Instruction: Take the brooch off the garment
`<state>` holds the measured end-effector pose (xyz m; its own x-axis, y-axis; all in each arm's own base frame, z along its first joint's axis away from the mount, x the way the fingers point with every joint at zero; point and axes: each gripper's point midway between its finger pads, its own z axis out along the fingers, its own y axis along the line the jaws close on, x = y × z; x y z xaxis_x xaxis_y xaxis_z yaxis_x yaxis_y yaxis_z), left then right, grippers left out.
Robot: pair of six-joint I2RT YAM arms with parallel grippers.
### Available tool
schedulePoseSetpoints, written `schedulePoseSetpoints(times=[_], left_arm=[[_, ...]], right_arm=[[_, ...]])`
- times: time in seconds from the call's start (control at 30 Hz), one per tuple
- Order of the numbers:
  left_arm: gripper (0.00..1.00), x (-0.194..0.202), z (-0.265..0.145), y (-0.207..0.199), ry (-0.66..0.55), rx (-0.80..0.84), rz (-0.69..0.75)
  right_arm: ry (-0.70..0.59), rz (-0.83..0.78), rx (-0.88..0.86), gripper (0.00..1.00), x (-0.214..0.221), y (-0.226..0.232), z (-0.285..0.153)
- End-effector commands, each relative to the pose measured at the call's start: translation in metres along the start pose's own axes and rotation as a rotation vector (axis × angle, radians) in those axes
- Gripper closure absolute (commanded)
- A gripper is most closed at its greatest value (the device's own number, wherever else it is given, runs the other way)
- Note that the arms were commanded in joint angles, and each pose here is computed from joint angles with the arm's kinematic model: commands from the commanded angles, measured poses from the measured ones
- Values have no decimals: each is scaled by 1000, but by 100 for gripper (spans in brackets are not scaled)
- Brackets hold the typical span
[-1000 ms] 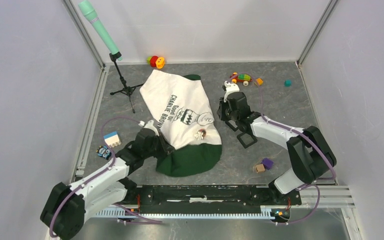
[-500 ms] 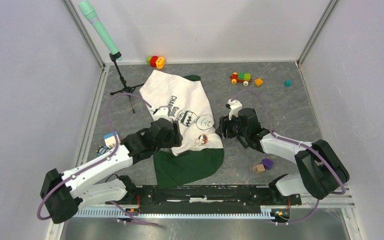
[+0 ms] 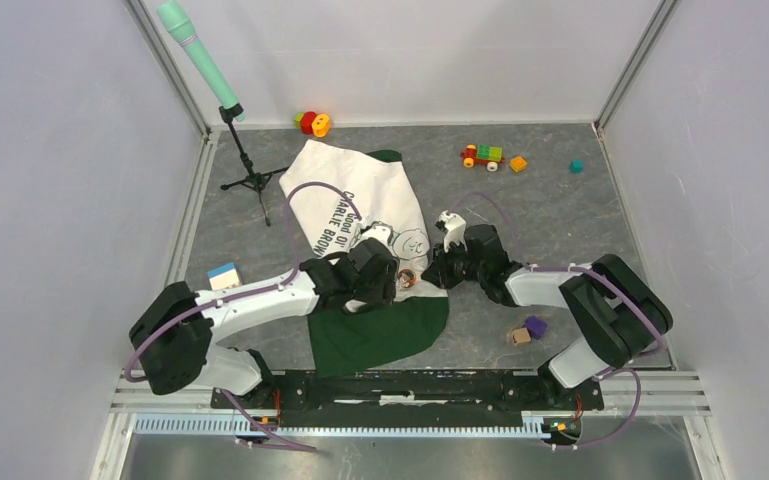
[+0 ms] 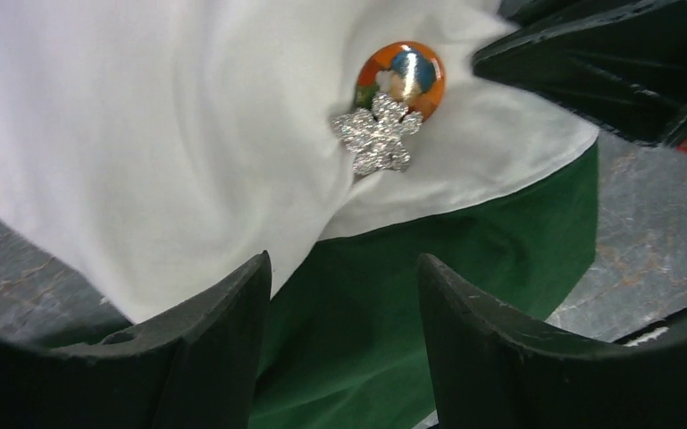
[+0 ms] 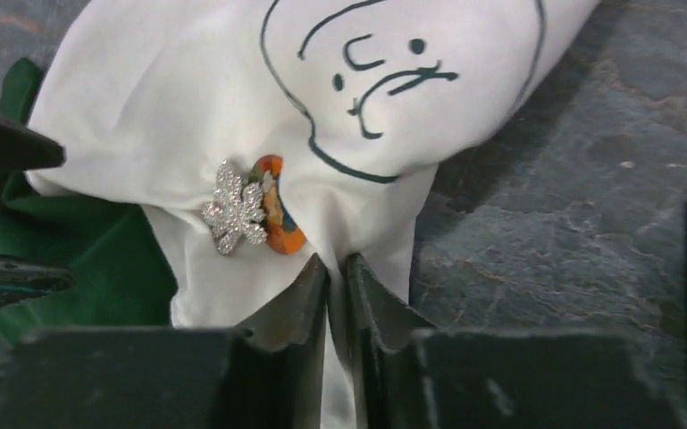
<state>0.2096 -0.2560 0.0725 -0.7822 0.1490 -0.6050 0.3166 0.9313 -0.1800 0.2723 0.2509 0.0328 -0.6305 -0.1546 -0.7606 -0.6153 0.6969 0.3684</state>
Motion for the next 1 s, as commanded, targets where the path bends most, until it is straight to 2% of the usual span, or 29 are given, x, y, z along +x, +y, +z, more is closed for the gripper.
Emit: schedulePoseSetpoints(times=[0.0,0.03,0.13,0.23,0.33,0.57,0.77,0.97], left_arm=[[34,-18,0,-27,-68,131,18],[34,-18,-1,-29,-76,146,20],[34,-20,-6,-34,-107,200,39],[33,-24,-22,-54,-174,362,75],[33,-36,-37,-60,-264,427,47],[39,-52,-68,-63,-392,518,-38],[40,-51,-71,-53,-399,488,-161],[40,-50,-64,-43,-356,419,-337]], right_arm=[[-88,10,-165,96,-14,32,-4],[-120,12,-192,100,-21,38,-8],[-184,3,-259,100,-42,57,-24],[-227,-4,-328,100,-59,76,-41],[-250,-18,-381,100,-68,91,-57],[-285,-15,-415,100,-85,106,-78],[-304,2,-404,100,-91,109,-85],[-296,-4,-425,100,-91,117,-86]])
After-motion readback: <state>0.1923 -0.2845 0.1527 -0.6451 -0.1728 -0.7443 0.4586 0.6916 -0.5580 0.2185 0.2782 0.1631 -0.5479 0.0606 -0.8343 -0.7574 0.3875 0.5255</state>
